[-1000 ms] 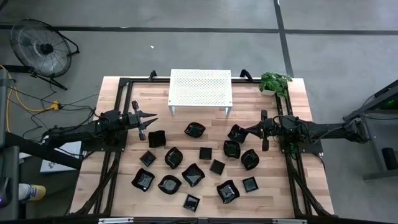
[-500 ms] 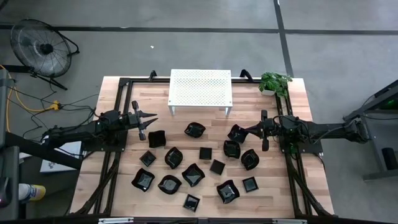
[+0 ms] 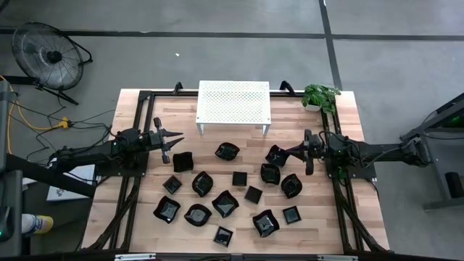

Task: Pick & Place Mini shaped plates
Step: Put the black distorted square plate on the shelf

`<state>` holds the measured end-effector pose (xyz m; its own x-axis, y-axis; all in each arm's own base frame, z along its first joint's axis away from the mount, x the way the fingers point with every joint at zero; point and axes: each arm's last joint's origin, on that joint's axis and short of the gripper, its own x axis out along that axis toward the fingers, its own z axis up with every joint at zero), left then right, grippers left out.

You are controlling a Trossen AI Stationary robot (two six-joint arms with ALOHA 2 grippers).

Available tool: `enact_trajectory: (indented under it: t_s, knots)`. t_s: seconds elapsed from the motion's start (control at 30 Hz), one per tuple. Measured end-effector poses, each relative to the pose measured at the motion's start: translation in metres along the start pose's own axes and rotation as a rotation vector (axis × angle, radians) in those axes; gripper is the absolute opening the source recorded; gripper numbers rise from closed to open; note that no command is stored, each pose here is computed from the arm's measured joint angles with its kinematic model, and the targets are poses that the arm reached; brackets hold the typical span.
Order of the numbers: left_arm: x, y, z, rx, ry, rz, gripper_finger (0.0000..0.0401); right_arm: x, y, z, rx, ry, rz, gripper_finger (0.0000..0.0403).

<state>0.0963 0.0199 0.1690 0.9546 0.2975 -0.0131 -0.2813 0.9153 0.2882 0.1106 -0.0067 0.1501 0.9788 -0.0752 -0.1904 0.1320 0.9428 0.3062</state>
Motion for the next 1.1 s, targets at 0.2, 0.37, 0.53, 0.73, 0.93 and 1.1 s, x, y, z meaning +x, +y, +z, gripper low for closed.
enact_trajectory:
  t_s: [0.2,0.37,0.53,0.73,0.93,1.1]
  knots:
    - [0.0,0.0,0.0,0.0,0.0,0.0,0.0074,0.0,0.0,0.0,0.103,0.005,0.012,0.0012]
    - [0.0,0.0,0.0,0.0,0.0,0.0,0.0074,0.0,0.0,0.0,0.17,0.003,0.01,0.0012]
    - [0.0,0.0,0.0,0.0,0.0,0.0,0.0074,0.0,0.0,0.0,0.165,-0.005,-0.006,0.0012]
    - [0.0,0.0,0.0,0.0,0.0,0.0,0.0074,-0.002,0.001,0.008,0.199,-0.028,-0.034,0.0012]
    - [0.0,0.0,0.0,0.0,0.0,0.0,0.0074,-0.008,0.006,0.026,0.197,-0.001,-0.078,0.0012]
    - [0.0,0.0,0.0,0.0,0.0,0.001,0.0074,-0.018,0.01,0.043,0.208,0.054,-0.165,0.0012]
